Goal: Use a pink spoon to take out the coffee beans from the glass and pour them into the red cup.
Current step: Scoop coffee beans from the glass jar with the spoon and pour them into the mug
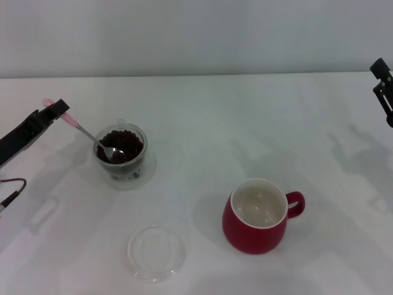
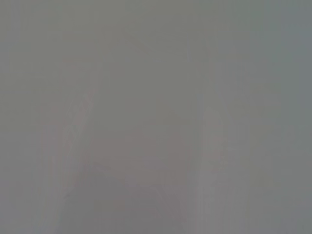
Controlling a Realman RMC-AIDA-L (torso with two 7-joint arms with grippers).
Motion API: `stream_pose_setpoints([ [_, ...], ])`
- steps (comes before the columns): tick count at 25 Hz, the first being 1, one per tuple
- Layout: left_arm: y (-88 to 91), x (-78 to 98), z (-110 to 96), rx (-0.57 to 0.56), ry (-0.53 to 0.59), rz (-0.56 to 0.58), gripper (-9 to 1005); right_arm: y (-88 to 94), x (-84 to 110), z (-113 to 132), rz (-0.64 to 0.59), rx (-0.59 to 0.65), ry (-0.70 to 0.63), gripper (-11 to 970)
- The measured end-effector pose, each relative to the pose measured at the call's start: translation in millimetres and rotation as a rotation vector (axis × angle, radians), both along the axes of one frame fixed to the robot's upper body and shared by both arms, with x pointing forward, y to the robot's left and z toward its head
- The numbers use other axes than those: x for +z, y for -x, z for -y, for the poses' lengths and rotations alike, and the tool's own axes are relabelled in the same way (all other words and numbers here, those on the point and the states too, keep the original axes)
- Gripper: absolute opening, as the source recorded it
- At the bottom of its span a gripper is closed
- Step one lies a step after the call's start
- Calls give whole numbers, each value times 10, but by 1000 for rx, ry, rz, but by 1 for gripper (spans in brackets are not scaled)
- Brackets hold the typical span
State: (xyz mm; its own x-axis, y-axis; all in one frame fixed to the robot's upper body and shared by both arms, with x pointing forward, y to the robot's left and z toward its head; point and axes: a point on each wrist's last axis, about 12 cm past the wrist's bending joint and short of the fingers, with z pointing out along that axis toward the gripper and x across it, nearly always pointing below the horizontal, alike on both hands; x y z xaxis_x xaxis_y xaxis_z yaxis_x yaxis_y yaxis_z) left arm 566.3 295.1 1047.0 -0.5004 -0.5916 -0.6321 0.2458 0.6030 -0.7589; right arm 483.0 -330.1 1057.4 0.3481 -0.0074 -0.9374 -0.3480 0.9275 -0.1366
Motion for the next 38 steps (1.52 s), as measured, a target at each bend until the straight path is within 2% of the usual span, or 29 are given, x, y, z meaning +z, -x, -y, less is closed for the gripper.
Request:
stream_pose_setpoints([
  [20,17,44,-27,45,117,14,124,7,-30,17,-20,-15,1,516],
  [28,101,117,-55,-12,180,49,125,-32,-29,18,-28,-23,9,516],
  [36,119,249,76,-171,221,76,125,-90,6,19,-14,-30,15,516],
  [38,119,249,76,-171,221,76,124,-104,15,20,-11,-33,14,516],
])
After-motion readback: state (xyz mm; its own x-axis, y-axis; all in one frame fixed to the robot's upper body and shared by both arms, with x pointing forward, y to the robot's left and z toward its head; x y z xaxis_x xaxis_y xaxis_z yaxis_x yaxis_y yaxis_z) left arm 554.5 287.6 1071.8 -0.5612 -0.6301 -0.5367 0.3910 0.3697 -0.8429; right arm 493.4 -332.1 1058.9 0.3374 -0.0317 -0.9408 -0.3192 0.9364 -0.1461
